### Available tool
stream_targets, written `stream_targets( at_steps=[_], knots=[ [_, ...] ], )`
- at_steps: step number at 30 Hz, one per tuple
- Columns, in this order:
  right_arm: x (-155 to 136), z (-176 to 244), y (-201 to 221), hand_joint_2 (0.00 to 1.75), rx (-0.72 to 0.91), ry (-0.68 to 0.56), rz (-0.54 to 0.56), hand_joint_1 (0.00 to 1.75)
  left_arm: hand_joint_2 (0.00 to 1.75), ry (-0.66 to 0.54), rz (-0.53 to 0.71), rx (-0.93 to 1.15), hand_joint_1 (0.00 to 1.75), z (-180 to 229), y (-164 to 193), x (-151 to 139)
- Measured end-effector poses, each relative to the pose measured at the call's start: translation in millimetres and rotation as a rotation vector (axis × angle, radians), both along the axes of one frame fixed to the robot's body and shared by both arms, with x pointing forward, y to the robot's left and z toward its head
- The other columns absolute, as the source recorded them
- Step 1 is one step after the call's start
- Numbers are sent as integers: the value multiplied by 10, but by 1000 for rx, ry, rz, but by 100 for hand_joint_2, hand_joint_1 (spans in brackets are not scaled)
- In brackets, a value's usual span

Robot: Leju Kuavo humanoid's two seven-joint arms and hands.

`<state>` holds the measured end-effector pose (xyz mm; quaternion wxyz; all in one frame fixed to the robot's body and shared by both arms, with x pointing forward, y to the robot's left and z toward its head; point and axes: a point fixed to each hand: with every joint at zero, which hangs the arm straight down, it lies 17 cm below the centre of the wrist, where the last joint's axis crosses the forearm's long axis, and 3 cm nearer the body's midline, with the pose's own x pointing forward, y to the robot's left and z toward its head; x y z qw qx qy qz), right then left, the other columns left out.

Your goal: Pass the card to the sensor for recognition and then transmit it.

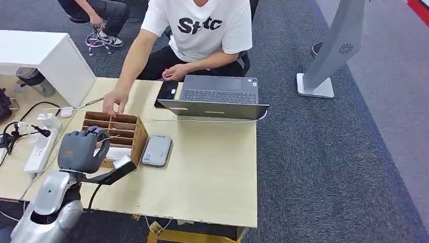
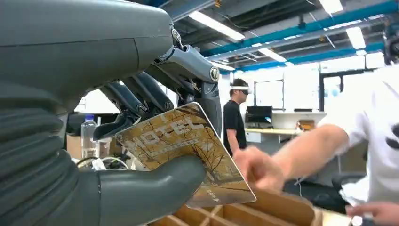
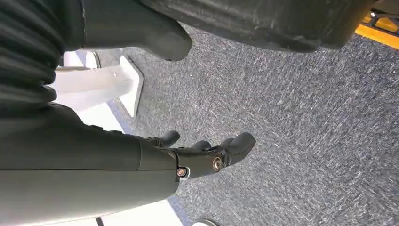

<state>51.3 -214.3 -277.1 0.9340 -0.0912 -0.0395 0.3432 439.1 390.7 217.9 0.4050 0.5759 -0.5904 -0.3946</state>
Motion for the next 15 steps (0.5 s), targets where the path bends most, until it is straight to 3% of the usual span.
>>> stream_targets(
  at_steps=[8, 15],
  knots=[
    [14, 2, 2, 175, -4, 0, 34, 0, 175, -93, 109, 14, 175, 419, 433, 167],
    [34, 5, 10, 175, -2, -3, 46, 0, 175, -87, 211, -12, 175, 361, 879, 390]
  ],
)
